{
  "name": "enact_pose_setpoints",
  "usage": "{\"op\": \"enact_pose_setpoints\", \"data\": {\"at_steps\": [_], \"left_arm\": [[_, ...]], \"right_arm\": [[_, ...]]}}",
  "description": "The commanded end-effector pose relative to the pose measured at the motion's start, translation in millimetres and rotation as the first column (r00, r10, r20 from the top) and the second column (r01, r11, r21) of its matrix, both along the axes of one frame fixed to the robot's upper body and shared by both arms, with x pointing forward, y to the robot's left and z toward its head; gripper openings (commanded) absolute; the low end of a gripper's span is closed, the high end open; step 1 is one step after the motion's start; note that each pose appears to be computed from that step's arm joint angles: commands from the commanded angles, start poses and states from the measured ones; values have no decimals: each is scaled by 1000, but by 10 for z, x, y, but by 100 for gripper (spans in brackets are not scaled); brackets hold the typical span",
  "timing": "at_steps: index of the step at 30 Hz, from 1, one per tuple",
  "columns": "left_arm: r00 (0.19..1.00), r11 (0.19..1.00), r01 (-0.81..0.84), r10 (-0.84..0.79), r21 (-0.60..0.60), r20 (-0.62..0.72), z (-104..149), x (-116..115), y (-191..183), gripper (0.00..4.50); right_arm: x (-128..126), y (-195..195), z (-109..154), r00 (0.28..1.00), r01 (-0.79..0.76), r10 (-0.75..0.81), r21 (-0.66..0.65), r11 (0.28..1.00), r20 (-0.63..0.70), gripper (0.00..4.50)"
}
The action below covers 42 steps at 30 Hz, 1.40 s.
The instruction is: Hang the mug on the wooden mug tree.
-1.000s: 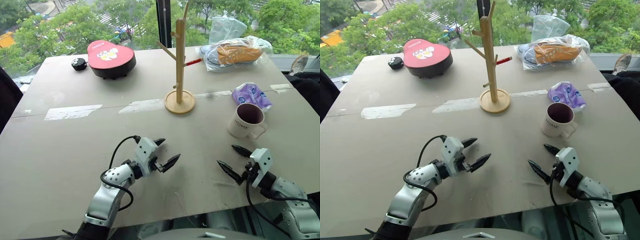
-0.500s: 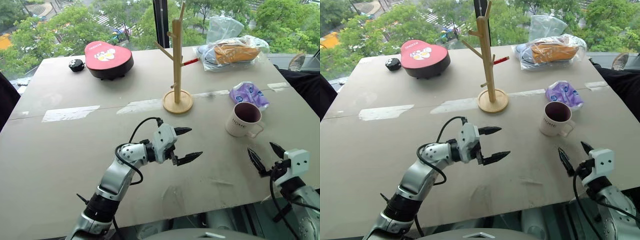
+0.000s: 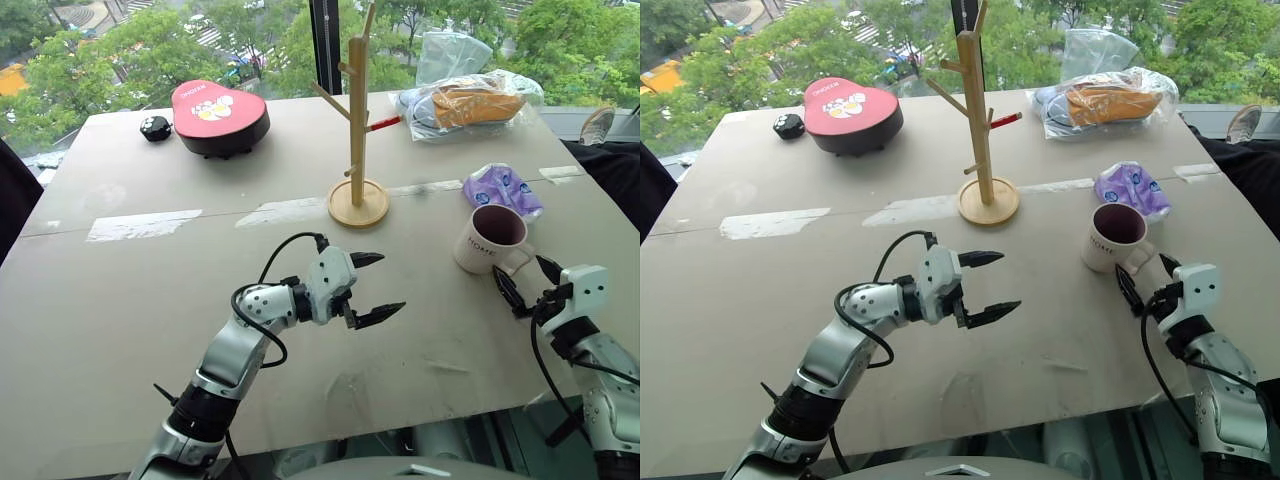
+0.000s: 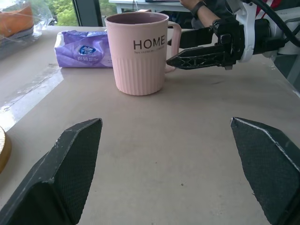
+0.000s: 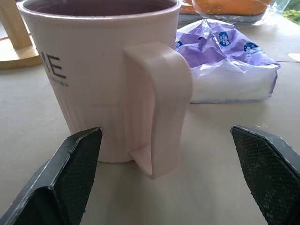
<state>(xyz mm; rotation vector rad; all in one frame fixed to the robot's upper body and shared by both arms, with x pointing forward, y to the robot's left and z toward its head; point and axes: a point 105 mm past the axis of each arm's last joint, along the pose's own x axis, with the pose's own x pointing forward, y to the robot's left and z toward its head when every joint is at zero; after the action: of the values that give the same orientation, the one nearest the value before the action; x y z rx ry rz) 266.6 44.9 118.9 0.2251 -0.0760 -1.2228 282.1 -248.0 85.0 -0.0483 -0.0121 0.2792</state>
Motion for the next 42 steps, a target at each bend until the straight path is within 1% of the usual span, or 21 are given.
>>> {"op": "enact_pose_setpoints", "data": {"at_steps": [1, 2, 3, 4, 5, 6, 8, 9, 14, 16, 19, 22, 25, 27, 30, 32, 34, 36, 38, 42], "left_arm": [[999, 1000, -4, 5, -21, 40, 99, -3, 10, 450], [999, 1000, -6, 7, -18, 42, 99, 0, 17, 450], [999, 1000, -8, 9, -17, 44, 99, 3, 25, 450], [999, 1000, -14, 15, -15, 47, 98, 12, 37, 450], [999, 1000, -20, 21, -16, 48, 99, 20, 46, 450], [999, 1000, -24, 25, -17, 48, 100, 26, 51, 450], [998, 999, -29, 30, -21, 47, 99, 29, 51, 450], [998, 999, -30, 31, -24, 46, 100, 28, 49, 450], [998, 998, -45, 47, -44, 37, 106, 27, 54, 450], [997, 996, -63, 66, -65, 37, 124, 34, 72, 450], [984, 969, -163, 174, -188, 44, 255, 129, 123, 450], [976, 903, -201, 217, -381, 0, 464, 145, 122, 450], [967, 834, -212, 253, -509, 12, 667, 149, 129, 450], [951, 797, -231, 307, -558, 46, 779, 169, 143, 450], [929, 733, -248, 365, -634, 58, 902, 168, 152, 450], [930, 717, -236, 363, -656, 63, 927, 136, 120, 450], [939, 727, -201, 334, -656, 83, 934, 85, 64, 450], [928, 750, -195, 349, -632, 128, 927, 74, 38, 450], [909, 755, -214, 387, -620, 157, 930, 94, 54, 450], [875, 764, -239, 437, -600, 208, 936, 105, 80, 450]], "right_arm": [[14, -10, 80, 996, -85, 85, 13, 996, 20, 316], [22, -10, 80, 994, -104, 104, 18, 994, 18, 274], [35, -17, 92, 993, -115, 114, 24, 993, 22, 215], [60, -30, 125, 992, -124, 123, 33, 992, 34, 186], [87, -47, 156, 991, -127, 126, 32, 991, 43, 167], [106, -59, 175, 991, -130, 128, 32, 991, 49, 108], [134, -82, 179, 990, -135, 134, 18, 991, 45, 24], [146, -90, 181, 990, -138, 138, 14, 990, 43, 2], [208, -111, 242, 985, -163, 164, -30, 986, 46, 2], [251, -87, 309, 981, -186, 188, -45, 981, 50, 2], [364, 91, 544, 947, -307, 316, -137, 942, 54, 2], [481, 350, 853, 875, -461, 482, -237, 855, 38, 2], [608, 539, 1155, 805, -545, 592, -349, 762, 36, 2], [716, 651, 1382, 757, -580, 653, -430, 692, 29, 2], [902, 789, 1724, 691, -610, 723, -527, 592, 11, 2], [999, 861, 1871, 659, -621, 752, -575, 533, -15, 2], [1079, 937, 1976, 637, -628, 770, -610, 483, -46, 2], [1138, 1017, 2027, 614, -637, 784, -643, 425, -91, 2], [1180, 1090, 2037, 601, -639, 788, -672, 375, -133, 2], [1236, 1210, 2066, 592, -637, 790, -694, 337, -159, 2]]}}
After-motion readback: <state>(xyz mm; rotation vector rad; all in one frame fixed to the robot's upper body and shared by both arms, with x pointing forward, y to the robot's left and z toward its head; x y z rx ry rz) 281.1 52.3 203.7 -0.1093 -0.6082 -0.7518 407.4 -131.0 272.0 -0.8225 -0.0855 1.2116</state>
